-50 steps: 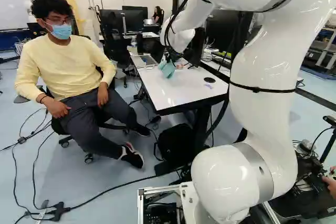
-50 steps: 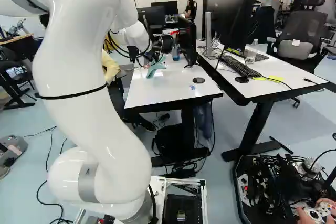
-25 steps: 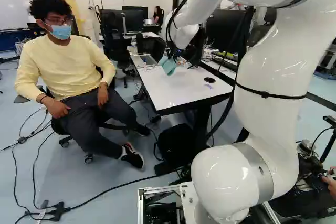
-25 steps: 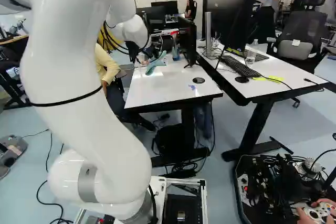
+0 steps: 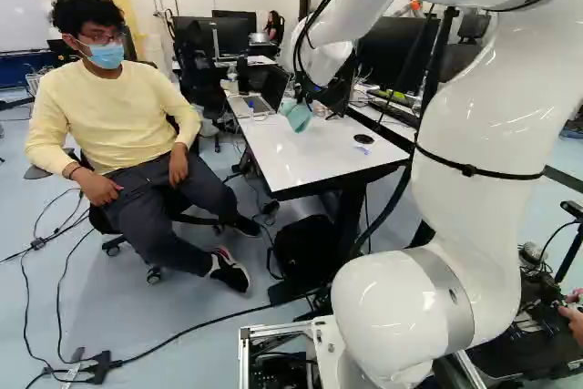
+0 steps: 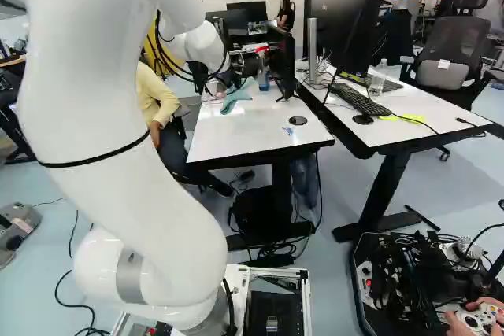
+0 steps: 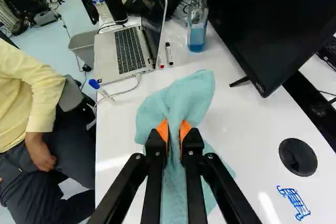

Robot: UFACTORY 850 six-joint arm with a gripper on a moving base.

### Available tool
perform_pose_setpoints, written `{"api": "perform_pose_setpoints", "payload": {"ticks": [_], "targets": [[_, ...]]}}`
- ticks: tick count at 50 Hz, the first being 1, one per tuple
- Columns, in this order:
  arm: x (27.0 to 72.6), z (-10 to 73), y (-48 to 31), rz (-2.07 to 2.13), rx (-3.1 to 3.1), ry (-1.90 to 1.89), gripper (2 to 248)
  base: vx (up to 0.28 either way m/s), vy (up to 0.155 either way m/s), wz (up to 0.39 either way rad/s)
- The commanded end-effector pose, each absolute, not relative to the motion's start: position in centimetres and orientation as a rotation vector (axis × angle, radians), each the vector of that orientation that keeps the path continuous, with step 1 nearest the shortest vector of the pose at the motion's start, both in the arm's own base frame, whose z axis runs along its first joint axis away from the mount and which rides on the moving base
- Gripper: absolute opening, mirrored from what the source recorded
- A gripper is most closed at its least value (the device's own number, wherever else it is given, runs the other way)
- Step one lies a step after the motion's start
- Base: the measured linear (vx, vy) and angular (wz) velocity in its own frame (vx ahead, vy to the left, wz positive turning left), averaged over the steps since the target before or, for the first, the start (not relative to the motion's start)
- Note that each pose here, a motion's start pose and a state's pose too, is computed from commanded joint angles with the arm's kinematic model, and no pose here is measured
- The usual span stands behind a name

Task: Clean the table with the green towel

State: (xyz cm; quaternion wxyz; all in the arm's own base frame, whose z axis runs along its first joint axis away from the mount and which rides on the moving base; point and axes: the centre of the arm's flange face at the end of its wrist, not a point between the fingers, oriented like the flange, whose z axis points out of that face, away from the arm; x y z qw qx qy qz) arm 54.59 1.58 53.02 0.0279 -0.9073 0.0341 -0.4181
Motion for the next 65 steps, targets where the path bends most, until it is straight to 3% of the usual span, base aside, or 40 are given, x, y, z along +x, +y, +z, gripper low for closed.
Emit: {"api": "perform_pose_setpoints", "payload": {"ticks": [65], "targets": [[48.0,53.0,-4.2,-1.302,-2.838,0.271,45,0.0,0.0,0.0]]}}
